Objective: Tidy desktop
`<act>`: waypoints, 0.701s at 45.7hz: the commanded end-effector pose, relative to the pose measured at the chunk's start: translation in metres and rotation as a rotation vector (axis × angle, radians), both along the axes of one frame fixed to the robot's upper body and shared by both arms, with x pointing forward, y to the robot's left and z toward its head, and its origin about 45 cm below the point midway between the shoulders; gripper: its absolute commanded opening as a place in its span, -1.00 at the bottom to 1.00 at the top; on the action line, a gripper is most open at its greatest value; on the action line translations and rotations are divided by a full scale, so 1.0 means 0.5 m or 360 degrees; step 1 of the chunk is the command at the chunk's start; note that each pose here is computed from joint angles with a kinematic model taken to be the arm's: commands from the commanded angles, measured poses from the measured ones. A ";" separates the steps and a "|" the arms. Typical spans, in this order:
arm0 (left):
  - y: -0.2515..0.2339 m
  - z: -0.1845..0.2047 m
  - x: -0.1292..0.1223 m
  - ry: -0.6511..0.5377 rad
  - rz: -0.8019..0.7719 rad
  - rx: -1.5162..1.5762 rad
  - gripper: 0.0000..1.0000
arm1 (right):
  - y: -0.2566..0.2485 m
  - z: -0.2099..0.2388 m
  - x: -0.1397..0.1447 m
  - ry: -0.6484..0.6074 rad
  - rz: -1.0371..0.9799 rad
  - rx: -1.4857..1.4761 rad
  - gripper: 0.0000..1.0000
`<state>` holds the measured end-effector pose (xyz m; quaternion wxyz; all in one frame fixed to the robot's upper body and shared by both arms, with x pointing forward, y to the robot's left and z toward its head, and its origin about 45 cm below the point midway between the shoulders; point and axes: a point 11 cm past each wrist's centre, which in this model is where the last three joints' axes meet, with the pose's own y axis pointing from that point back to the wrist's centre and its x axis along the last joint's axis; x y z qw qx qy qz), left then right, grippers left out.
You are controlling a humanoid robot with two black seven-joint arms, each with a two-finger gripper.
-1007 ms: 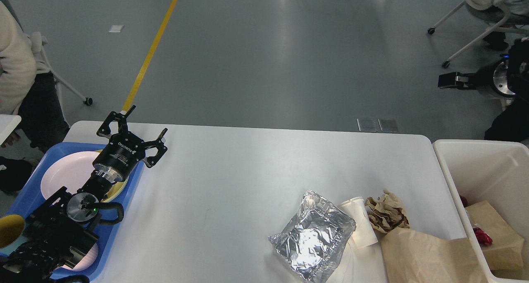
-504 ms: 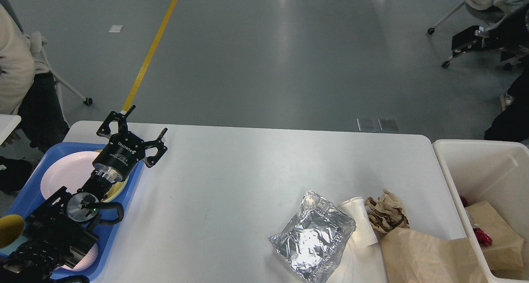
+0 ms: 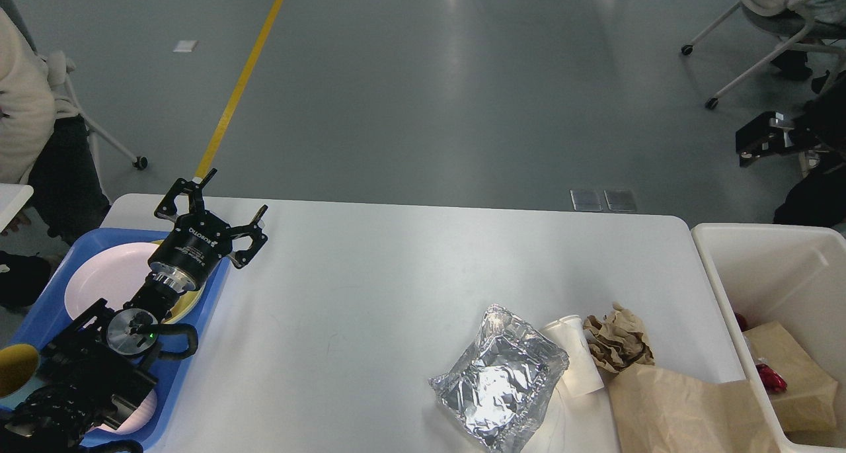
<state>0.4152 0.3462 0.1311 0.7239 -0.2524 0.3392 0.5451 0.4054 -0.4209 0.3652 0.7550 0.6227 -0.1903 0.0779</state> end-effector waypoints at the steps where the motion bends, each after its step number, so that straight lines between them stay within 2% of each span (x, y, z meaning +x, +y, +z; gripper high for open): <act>1: 0.000 0.000 0.000 0.0000 0.0000 0.0000 0.93 | -0.012 -0.044 -0.026 0.0109 -0.0030 -0.0012 0.91; 11: 0.000 0.000 0.000 0.0000 0.0000 0.0000 0.94 | -0.044 -0.147 -0.063 0.0244 -0.0110 0.0016 0.90; 17: 0.000 0.000 0.000 0.0000 0.0000 0.0000 0.94 | -0.079 -0.222 -0.078 0.0254 -0.0156 0.0011 0.90; 25: 0.000 0.000 0.000 0.0000 0.0000 0.0000 0.94 | -0.114 -0.352 -0.136 0.0301 -0.0205 0.0009 0.92; 32: -0.002 -0.001 0.000 0.0002 -0.0003 -0.0001 0.94 | -0.145 -0.399 -0.179 0.0300 -0.0241 -0.0001 0.92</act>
